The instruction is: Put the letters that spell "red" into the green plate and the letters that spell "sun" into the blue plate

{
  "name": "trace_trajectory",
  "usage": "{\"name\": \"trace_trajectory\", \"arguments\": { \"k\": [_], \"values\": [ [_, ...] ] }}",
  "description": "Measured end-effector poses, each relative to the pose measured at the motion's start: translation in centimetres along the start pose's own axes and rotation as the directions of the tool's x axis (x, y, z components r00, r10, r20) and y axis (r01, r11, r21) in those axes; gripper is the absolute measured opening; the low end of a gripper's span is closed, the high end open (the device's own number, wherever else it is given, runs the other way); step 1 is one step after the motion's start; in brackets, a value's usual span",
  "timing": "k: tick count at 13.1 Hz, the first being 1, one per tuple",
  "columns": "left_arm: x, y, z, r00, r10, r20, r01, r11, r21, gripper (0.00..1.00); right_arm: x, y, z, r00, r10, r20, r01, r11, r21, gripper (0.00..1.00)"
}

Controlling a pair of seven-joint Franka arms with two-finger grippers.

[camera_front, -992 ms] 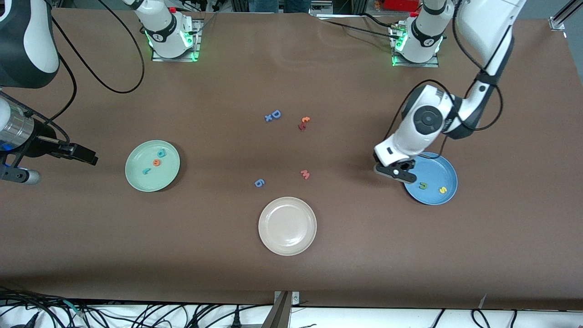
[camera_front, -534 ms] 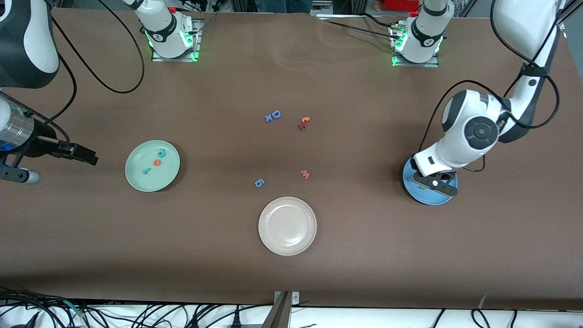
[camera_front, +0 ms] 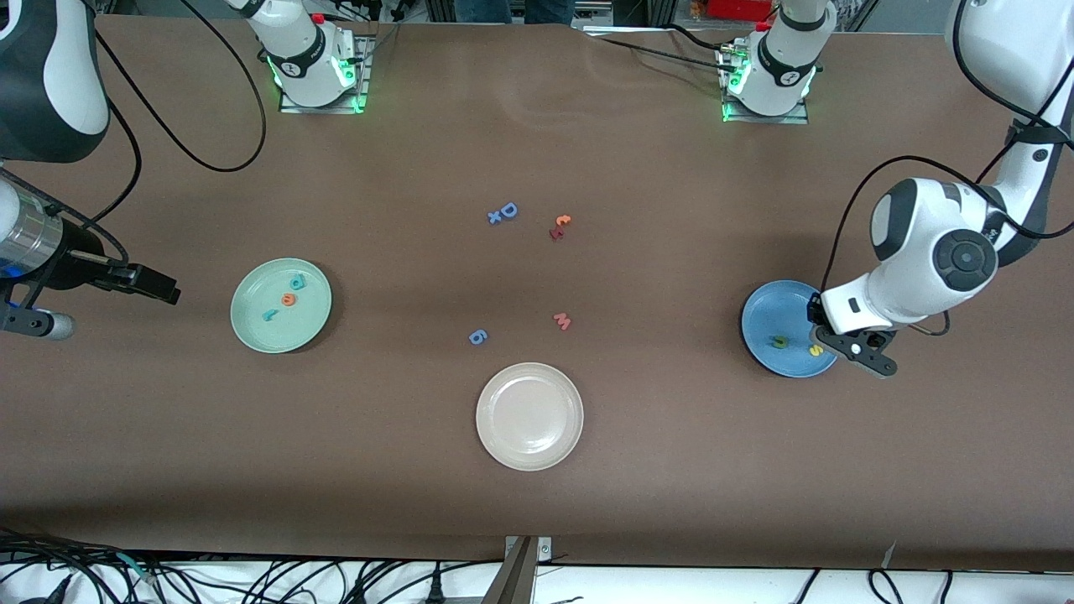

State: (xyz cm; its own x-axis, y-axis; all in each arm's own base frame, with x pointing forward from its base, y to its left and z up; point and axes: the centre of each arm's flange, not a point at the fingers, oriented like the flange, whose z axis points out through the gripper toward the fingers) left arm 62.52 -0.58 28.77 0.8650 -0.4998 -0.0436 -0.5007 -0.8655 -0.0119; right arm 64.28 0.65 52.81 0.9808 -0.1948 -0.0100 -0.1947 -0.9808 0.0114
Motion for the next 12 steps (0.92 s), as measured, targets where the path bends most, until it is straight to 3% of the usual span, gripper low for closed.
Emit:
{"name": "trace_trajectory", "arguments": {
  "k": [4,10,12],
  "values": [
    [0.6,-0.2,2.4,1.0,-0.002,0.016,0.002,1.0,-0.03,0.37,0.0,0.0,0.0,1.0,0.0,0.0,0.0,1.0,0.0,1.0],
    [1.1,-0.4,2.6,0.998,-0.069,0.006,0.069,0.996,-0.052,0.99,0.0,0.0,0.0,1.0,0.0,0.0,0.0,1.0,0.0,1.0],
    [1.4,-0.2,2.3,0.997,-0.081,-0.001,0.08,0.995,-0.052,0.99,0.0,0.0,0.0,1.0,0.0,0.001,0.0,1.0,0.002,1.0]
  ]
}}
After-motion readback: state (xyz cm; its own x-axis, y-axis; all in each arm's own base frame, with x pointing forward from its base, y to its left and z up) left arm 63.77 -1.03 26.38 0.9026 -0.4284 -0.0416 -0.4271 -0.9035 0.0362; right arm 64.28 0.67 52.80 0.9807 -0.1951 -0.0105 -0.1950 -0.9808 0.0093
